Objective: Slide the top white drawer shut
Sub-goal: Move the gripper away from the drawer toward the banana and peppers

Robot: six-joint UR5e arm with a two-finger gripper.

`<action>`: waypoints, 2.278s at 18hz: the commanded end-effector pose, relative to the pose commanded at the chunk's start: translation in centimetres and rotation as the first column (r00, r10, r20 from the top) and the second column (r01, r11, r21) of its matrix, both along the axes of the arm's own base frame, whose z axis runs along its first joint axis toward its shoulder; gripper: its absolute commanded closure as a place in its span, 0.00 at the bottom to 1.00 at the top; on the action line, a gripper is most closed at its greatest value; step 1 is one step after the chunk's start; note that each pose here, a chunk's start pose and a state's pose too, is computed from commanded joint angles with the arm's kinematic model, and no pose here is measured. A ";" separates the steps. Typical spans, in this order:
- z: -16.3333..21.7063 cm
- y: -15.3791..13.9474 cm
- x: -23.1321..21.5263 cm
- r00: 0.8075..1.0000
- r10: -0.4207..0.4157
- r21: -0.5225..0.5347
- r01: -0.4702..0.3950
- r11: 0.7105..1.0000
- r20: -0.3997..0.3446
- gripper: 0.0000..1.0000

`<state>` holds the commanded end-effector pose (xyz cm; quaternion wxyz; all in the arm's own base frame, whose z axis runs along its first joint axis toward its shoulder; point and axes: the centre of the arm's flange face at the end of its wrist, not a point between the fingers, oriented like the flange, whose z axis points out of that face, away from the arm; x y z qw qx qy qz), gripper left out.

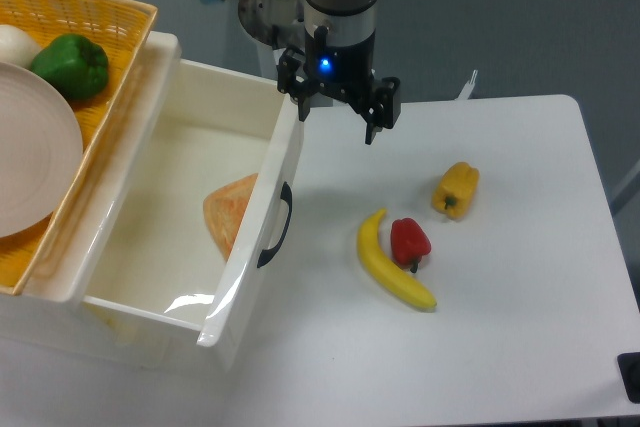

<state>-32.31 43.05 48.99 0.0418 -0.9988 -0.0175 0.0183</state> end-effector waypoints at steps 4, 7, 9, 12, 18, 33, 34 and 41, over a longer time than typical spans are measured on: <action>-1.8 0.5 -0.7 1.000 0.003 -0.024 -0.003 1.000 0.028 0.00; -3.3 0.5 -1.9 0.999 0.015 -0.041 -0.013 0.999 0.044 0.00; -3.6 0.7 -2.7 0.999 0.024 -0.057 -0.022 0.998 0.033 0.00; -5.0 0.7 -3.6 0.998 0.032 -0.072 -0.028 0.997 0.051 0.00; -7.4 1.0 -5.0 0.998 0.046 -0.075 -0.042 0.996 0.050 0.00; -15.6 3.4 -8.8 0.980 0.176 -0.101 -0.167 0.981 0.094 0.00; -16.2 3.8 -9.2 0.972 0.216 -0.088 -0.208 0.974 0.096 0.00; -18.6 4.7 -9.6 0.945 0.285 -0.072 -0.276 0.958 0.163 0.00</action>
